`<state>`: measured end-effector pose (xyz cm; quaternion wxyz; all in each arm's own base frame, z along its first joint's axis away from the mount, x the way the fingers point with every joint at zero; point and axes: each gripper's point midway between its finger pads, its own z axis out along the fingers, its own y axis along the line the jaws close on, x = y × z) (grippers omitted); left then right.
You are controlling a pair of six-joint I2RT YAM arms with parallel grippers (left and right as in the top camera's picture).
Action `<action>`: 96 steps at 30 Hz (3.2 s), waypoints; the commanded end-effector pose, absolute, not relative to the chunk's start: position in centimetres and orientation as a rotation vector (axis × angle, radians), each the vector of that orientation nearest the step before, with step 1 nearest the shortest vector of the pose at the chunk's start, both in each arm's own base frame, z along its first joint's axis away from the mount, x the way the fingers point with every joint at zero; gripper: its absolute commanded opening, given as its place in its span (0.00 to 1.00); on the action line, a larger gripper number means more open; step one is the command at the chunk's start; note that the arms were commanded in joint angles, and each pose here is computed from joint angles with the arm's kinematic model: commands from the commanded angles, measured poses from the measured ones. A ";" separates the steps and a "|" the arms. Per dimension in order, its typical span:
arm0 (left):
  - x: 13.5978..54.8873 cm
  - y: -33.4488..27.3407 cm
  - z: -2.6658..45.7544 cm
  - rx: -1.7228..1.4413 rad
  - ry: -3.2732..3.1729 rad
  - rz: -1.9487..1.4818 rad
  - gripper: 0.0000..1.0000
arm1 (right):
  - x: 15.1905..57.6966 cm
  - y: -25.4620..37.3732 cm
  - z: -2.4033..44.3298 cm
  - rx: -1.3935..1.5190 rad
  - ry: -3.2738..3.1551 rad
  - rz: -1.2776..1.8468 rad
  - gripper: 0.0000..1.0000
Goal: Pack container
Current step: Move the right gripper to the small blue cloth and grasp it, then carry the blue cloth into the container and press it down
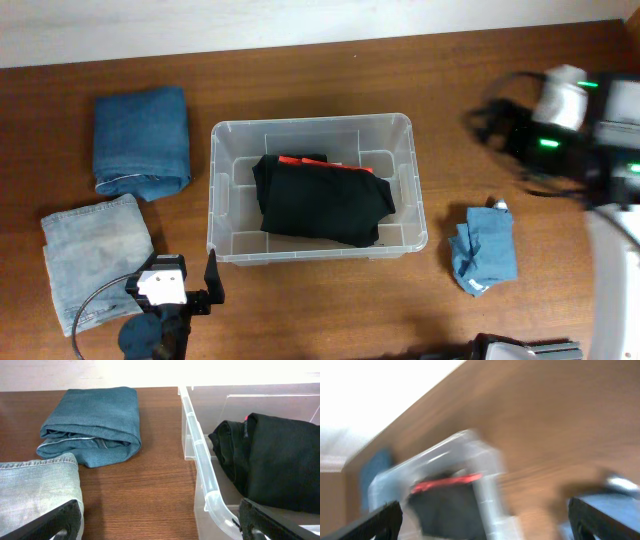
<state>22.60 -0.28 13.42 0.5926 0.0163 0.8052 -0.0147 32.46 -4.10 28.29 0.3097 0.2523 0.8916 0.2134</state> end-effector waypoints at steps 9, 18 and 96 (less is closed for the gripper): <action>22.6 -0.3 12.8 0.053 1.883 -0.025 1.00 | 25.0 -15.6 13.5 1.353 2.475 0.572 0.99; 22.6 -0.3 12.8 0.053 1.883 -0.025 1.00 | 24.3 -11.4 4.0 1.286 2.547 0.862 0.99; 22.6 -0.3 12.8 0.053 1.883 -0.025 1.00 | 31.3 33.3 13.1 -0.790 2.555 0.786 0.73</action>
